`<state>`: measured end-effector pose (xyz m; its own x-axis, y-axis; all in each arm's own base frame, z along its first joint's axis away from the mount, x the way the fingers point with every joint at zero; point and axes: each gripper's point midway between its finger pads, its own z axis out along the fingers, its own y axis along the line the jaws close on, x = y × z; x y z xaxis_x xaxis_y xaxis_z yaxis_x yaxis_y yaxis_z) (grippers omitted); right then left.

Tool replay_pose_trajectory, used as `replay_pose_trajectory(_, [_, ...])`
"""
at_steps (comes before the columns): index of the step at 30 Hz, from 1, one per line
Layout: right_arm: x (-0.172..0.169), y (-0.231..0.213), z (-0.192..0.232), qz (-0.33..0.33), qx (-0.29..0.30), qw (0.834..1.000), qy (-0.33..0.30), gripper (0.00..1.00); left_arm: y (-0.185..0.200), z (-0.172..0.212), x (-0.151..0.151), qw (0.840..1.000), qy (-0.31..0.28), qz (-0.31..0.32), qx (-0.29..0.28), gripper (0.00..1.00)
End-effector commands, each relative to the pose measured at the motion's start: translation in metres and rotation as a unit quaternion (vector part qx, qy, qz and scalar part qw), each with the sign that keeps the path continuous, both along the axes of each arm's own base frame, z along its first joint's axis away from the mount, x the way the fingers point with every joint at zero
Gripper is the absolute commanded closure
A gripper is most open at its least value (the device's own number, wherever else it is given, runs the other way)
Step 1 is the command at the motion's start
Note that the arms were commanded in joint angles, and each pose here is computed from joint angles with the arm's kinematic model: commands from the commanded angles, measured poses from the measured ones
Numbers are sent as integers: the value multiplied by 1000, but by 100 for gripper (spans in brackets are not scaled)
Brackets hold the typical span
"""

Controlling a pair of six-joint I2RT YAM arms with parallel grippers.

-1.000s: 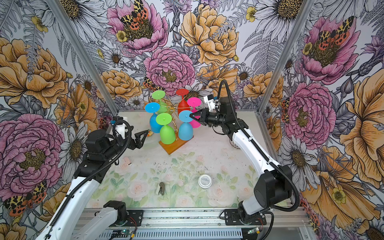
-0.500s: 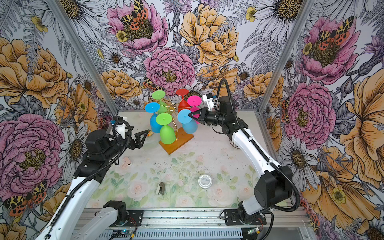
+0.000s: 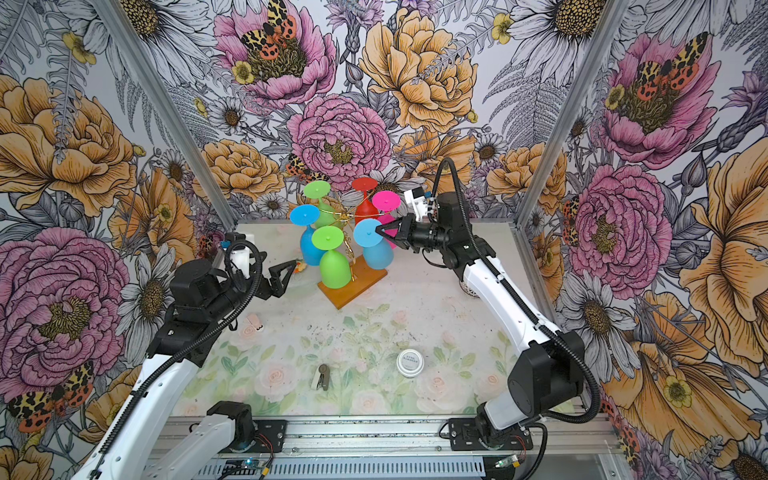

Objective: Take the wine glass off the wine glass rack
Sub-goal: 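Close the right gripper on the blue glass foot and slide it off the rack arm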

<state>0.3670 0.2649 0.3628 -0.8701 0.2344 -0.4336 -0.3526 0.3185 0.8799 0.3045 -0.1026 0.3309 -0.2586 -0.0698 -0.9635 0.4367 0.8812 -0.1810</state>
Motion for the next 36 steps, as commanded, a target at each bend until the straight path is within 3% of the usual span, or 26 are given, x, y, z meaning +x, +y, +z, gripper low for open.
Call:
replay_pose_trajectory(1, [-8, 1, 25, 7, 21, 999, -31, 100, -1, 5, -3, 1000, -13, -2, 6, 1])
replay_pose_trajectory(13, [-7, 3, 30, 3, 49, 999, -18, 100, -1, 5, -4, 1000, -14, -2, 6, 1])
replay_pose_trajectory(18, [-5, 6, 34, 13, 89, 996, -9, 100, 0, 6, -4, 1000, -16, -1, 5, 1])
replay_pose_trajectory(36, [-13, 8, 23, 17, 59, 998, -6, 100, 0, 5, -4, 1000, -15, 1, 6, 1])
